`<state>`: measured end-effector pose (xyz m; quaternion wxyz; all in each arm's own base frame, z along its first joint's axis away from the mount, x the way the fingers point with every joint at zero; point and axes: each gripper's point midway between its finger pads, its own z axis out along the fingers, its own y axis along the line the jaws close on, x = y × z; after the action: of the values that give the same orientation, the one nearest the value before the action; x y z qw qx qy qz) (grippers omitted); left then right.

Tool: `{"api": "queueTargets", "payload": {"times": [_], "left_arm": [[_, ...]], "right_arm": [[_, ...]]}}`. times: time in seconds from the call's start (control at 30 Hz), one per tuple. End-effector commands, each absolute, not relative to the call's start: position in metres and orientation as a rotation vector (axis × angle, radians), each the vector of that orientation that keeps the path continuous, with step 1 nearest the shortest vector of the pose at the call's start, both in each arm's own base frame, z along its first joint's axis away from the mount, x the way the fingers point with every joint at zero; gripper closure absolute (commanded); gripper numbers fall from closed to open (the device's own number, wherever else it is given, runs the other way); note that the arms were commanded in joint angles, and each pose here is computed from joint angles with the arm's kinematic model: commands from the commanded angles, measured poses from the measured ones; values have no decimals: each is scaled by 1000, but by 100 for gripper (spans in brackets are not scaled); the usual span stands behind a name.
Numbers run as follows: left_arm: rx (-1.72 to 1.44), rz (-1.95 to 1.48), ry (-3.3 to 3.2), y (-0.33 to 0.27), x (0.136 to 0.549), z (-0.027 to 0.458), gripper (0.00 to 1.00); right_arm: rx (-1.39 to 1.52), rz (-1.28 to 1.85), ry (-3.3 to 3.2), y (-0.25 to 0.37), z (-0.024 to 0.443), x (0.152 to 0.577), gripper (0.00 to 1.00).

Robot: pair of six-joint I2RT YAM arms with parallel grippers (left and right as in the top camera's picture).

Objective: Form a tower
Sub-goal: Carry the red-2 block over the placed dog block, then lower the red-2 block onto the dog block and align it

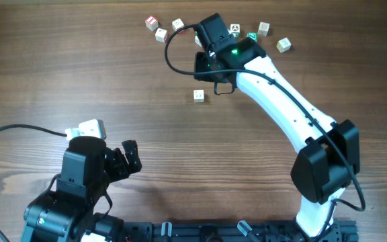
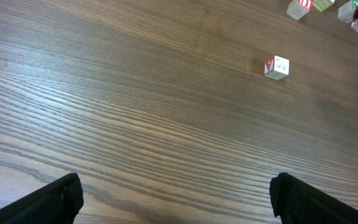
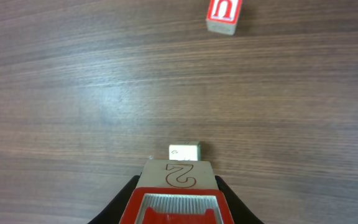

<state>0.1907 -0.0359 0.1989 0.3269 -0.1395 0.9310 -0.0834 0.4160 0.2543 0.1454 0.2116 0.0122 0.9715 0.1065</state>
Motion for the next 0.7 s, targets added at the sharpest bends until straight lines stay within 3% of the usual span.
{"api": "queueTargets", "payload": {"times": [0.0, 0.17, 0.4, 0.67], "left_arm": [[-370, -208, 2433, -34, 191, 199, 0], [-370, -208, 2433, -34, 191, 199, 0], [-370, -208, 2433, -34, 191, 199, 0], [-371, -207, 2433, -34, 191, 199, 0]], "right_arm": [[27, 354, 2650, 271, 169, 412, 83], [100, 265, 2646, 273, 156, 407, 83], [39, 109, 2726, 280, 90, 409, 84], [-39, 19, 2747, 276, 64, 412, 83]]}}
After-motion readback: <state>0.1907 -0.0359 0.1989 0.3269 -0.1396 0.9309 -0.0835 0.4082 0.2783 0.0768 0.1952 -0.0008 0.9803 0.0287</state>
